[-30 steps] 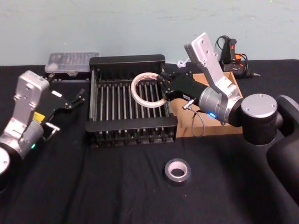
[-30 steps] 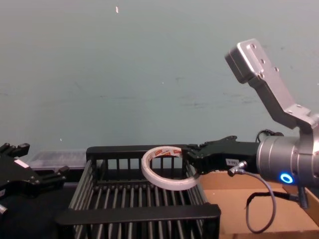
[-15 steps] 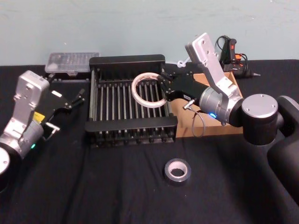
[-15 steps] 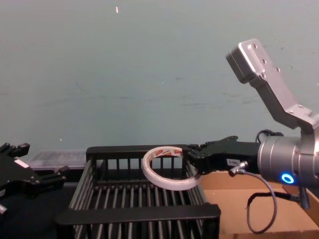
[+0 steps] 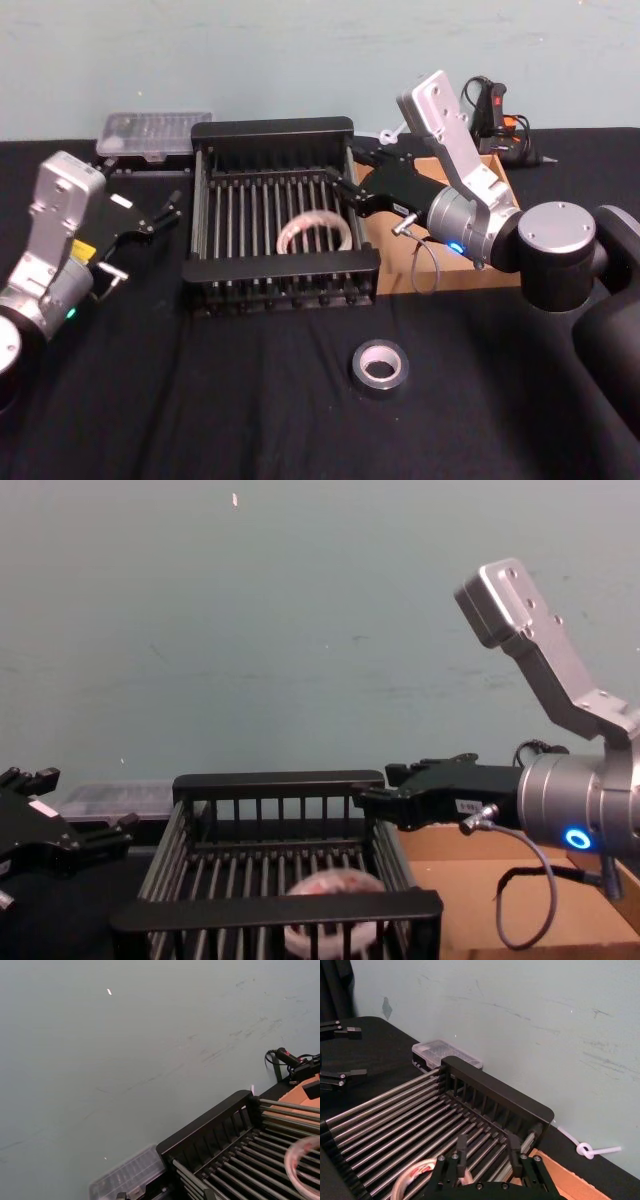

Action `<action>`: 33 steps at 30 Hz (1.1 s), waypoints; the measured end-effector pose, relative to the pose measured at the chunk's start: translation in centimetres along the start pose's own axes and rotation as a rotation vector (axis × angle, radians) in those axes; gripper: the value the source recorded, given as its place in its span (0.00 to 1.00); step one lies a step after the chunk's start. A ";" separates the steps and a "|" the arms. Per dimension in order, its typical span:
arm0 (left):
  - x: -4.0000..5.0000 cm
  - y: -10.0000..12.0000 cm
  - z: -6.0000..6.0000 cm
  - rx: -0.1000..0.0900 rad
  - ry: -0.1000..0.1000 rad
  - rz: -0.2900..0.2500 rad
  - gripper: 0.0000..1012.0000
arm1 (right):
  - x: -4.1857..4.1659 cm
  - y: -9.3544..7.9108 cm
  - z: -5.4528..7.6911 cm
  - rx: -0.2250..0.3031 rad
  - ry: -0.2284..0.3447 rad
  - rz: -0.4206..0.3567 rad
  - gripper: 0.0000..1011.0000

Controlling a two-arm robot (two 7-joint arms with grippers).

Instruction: Pick up the white tape and place it into the black box , Pick up the silver tape and place it into the brown box.

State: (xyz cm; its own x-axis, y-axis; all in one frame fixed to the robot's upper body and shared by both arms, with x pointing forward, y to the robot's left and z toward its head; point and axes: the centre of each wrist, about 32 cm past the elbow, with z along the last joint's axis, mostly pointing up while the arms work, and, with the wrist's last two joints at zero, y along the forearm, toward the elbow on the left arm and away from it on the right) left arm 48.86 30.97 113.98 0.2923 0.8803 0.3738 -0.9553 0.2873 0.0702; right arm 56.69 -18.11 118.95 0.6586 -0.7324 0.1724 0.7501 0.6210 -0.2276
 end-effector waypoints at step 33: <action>0.00 0.0 0.0 0.000 0.000 0.000 0.99 | -0.01 -0.9 0.3 0.007 -0.011 -0.006 0.99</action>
State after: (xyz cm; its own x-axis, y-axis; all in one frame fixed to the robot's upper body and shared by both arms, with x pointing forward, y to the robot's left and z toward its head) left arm 48.86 30.97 113.98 0.2923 0.8803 0.3737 -0.9552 0.2873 0.0703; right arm 55.99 -18.61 119.44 0.6550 -0.7328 0.1845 0.7542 0.6189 -0.2195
